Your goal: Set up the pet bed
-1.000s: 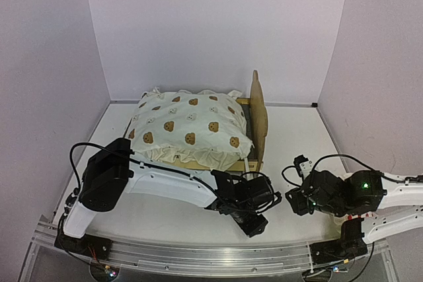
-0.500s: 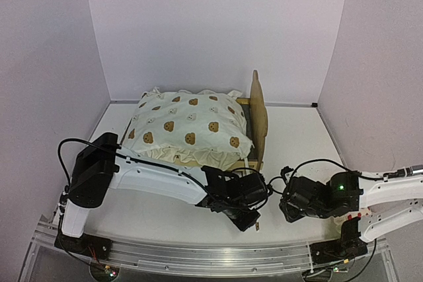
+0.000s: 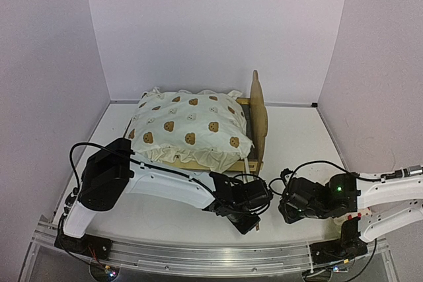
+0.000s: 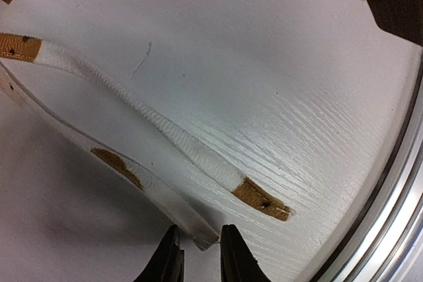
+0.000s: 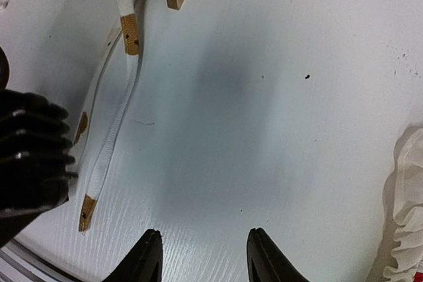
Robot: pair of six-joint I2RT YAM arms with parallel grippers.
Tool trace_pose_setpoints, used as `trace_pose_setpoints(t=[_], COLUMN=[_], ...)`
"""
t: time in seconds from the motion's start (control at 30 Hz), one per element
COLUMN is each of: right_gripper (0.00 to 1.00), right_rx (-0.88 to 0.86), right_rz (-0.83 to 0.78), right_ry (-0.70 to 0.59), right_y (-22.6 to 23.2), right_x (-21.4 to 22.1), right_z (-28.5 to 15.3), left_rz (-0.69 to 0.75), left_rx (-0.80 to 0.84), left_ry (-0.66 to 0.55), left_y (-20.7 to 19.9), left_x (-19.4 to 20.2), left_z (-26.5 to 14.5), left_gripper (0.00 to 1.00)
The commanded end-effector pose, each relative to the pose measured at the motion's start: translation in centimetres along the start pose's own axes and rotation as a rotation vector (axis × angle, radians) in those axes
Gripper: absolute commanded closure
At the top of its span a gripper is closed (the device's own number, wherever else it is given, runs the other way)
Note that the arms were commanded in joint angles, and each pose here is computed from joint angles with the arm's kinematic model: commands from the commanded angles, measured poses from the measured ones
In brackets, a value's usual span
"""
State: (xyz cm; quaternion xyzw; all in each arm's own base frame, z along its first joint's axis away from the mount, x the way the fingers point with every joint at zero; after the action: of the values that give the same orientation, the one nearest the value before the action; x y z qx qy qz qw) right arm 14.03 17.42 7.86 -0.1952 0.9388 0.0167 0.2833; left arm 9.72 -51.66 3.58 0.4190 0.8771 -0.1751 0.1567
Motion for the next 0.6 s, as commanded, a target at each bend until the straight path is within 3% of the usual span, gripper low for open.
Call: trace_pose_setpoints(t=[0.0,0.1,0.37,0.57], right_gripper=[0.55,0.56,0.63,0.71], right_rx=[-0.014,-0.019,-0.202,-0.237], right_rz=[0.028,0.03,0.007,-0.011], right_ry=[0.002,0.006,0.064,0.132], right_y=[0.1,0.2,4.4,6.6], right_x=[0.1,0.2,0.7,1.3], right_z=[0.2,0.3,1.6,3.6], left_rz=[0.005,-0.001,-0.032,-0.06], left_rx=[-0.052,-0.078,-0.13,-0.147], left_ry=[-0.016,-0.021,-0.111,-0.17], left_y=[0.7,1.3,2.8,3.7], left_x=[-0.4,0.0,-0.7,-1.2], left_z=[0.1,0.0,-3.3,-5.7], left_gripper=[0.94,1.0,1.0,1.0])
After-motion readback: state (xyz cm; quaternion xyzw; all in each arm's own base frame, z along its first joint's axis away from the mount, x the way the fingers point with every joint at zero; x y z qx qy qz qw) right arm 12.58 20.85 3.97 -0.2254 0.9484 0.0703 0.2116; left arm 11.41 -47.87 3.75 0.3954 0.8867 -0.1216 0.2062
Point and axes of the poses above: each gripper's point midway between its finger pads, its own z axis out along the fingers, its own y axis along the line the jaws close on, x = y × z, the point moved 2 cm from there along -z, back along the fingers, and after that the axes turned 5 degrees about -z, right-handed, at the moved point
